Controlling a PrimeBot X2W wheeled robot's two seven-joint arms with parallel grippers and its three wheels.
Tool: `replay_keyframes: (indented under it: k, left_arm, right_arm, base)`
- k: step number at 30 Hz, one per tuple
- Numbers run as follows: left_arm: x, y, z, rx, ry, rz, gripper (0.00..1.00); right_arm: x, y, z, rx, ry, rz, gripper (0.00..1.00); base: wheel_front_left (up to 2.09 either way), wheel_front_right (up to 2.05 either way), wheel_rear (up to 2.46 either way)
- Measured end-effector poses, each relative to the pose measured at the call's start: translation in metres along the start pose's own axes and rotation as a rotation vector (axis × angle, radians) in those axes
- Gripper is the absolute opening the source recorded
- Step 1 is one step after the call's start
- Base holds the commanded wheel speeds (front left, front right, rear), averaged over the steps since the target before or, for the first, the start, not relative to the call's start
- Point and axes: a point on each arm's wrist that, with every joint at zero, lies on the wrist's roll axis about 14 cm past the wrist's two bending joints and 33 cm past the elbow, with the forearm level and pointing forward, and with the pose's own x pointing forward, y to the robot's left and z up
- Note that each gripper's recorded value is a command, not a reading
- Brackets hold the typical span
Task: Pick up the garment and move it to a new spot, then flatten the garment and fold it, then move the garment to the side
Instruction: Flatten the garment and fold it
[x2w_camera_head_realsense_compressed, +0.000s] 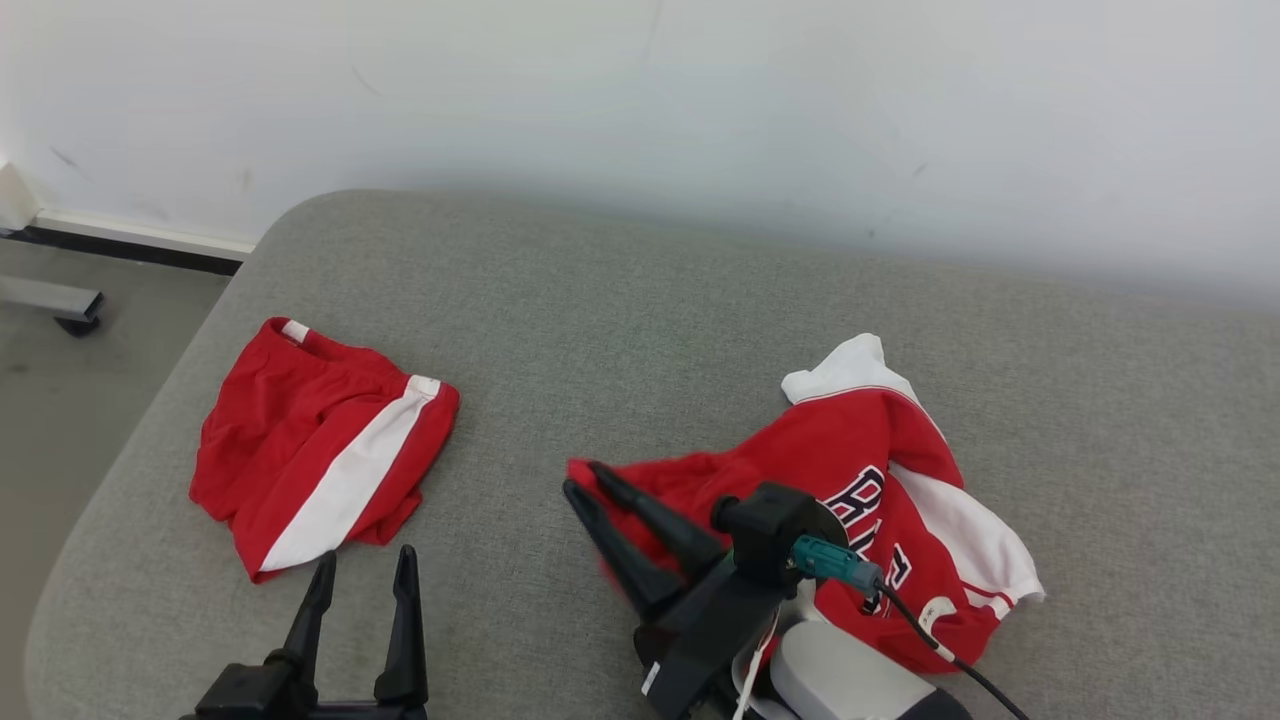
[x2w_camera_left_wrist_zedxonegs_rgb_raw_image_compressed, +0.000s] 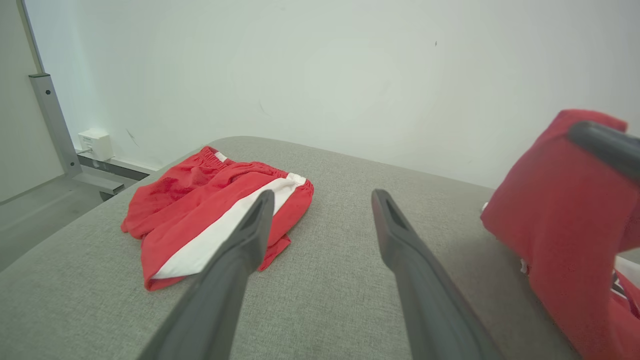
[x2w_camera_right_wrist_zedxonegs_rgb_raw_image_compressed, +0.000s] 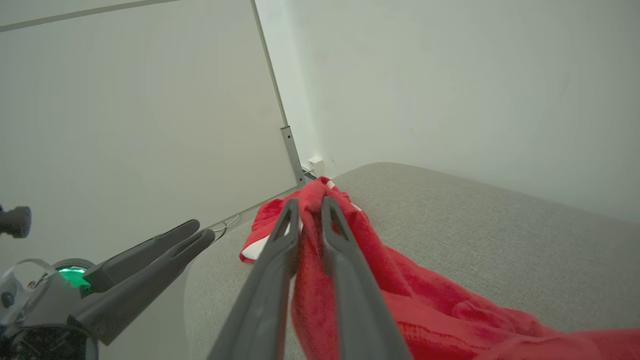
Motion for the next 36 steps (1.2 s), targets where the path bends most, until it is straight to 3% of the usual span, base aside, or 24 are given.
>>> replay_keyframes:
  k: [5,12,18,23,30,36]
  left_arm:
    - [0.001,0.005,0.001,0.004,-0.002,0.021,1.00]
    - [0.006,-0.001,0.000,0.001,-0.002,0.000,1.00]
    - [0.016,-0.017,0.001,0.009,-0.009,-0.049,1.00]
    - [0.019,-0.027,0.000,0.016,-0.008,-0.082,1.00]
    - [0.020,-0.036,0.001,0.018,-0.012,-0.114,1.00]
    - [0.019,-0.043,-0.002,0.025,-0.006,-0.137,1.00]
  right_arm:
    - [0.005,-0.008,0.004,0.020,-0.009,-0.016,1.00]
    - [-0.008,-0.056,0.034,-0.042,-0.086,-0.163,1.00]
    - [-0.066,-0.124,0.054,-0.131,-0.140,-0.405,1.00]
    - [-0.128,-0.158,0.055,-0.169,-0.143,-0.573,1.00]
    - [-0.213,-0.176,0.038,-0.160,-0.122,-0.786,1.00]
    - [-0.259,-0.170,0.014,-0.097,-0.101,-0.912,1.00]
  base:
    - [0.00,0.00,0.00]
    - [0.00,0.00,0.00]
    - [0.00,0.00,0.00]
    - [0.00,0.00,0.00]
    - [0.00,0.00,0.00]
    - [0.00,0.00,0.00]
